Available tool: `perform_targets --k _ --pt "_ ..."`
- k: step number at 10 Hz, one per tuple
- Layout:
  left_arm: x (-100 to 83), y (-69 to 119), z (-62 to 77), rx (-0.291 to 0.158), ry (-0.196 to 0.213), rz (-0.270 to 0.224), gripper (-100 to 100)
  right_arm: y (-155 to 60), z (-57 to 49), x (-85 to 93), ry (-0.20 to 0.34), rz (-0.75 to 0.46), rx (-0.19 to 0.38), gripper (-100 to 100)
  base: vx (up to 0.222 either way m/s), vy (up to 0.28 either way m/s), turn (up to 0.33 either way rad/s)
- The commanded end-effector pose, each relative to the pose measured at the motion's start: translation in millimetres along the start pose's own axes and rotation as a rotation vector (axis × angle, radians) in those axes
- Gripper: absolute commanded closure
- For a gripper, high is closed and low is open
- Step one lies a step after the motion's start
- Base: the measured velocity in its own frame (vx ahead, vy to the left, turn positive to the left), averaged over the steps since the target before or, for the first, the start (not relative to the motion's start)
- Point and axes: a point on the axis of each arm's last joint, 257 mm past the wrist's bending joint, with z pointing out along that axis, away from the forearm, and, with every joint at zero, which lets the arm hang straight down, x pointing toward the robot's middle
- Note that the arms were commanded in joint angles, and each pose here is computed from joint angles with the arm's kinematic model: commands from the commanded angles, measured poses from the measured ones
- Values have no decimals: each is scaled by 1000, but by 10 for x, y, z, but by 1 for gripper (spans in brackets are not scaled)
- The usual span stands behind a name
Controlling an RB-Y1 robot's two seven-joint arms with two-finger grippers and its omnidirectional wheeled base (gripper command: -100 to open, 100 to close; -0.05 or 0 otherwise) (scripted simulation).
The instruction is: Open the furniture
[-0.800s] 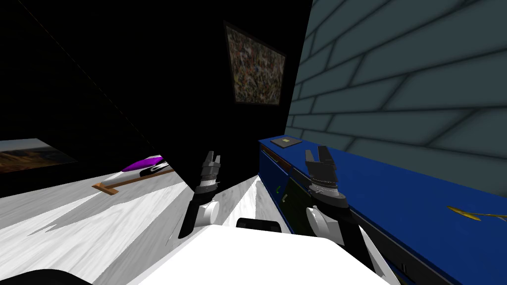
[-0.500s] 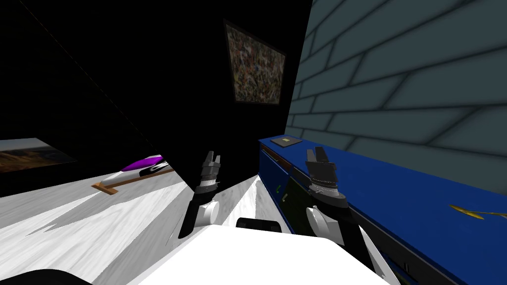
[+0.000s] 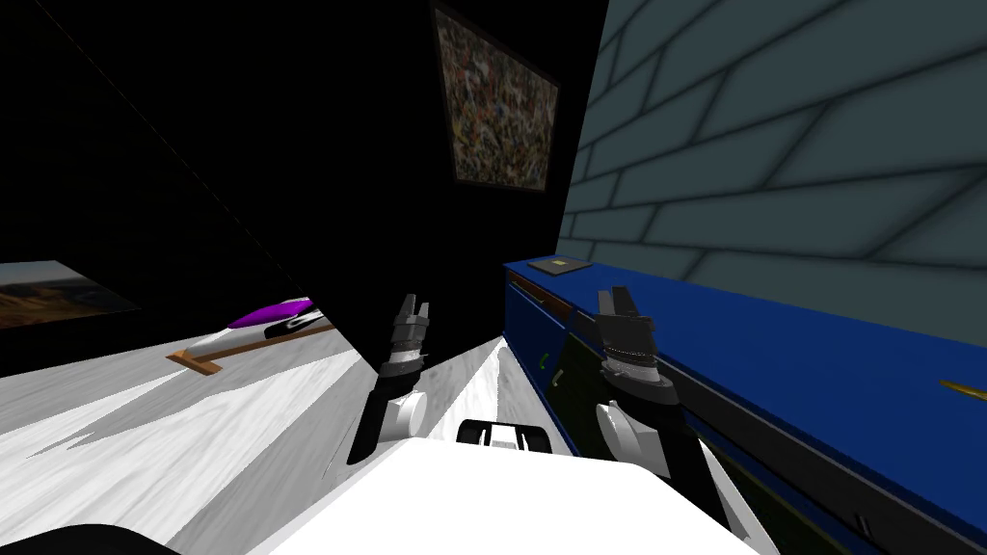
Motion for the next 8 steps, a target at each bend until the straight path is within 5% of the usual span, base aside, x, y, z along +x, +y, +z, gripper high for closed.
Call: perform_targets --k 1,2,8 --pt "0 0 0 0 0 0 0 0 0 0 0 0 0 0 0 0 0" --pt "0 0 0 0 0 0 0 -22 -13 46 33 -26 0 -100 15 9 -13" --pt "0 3 -1 -1 0 0 0 -249 -143 271 222 -243 7 -100 37 48 -33"
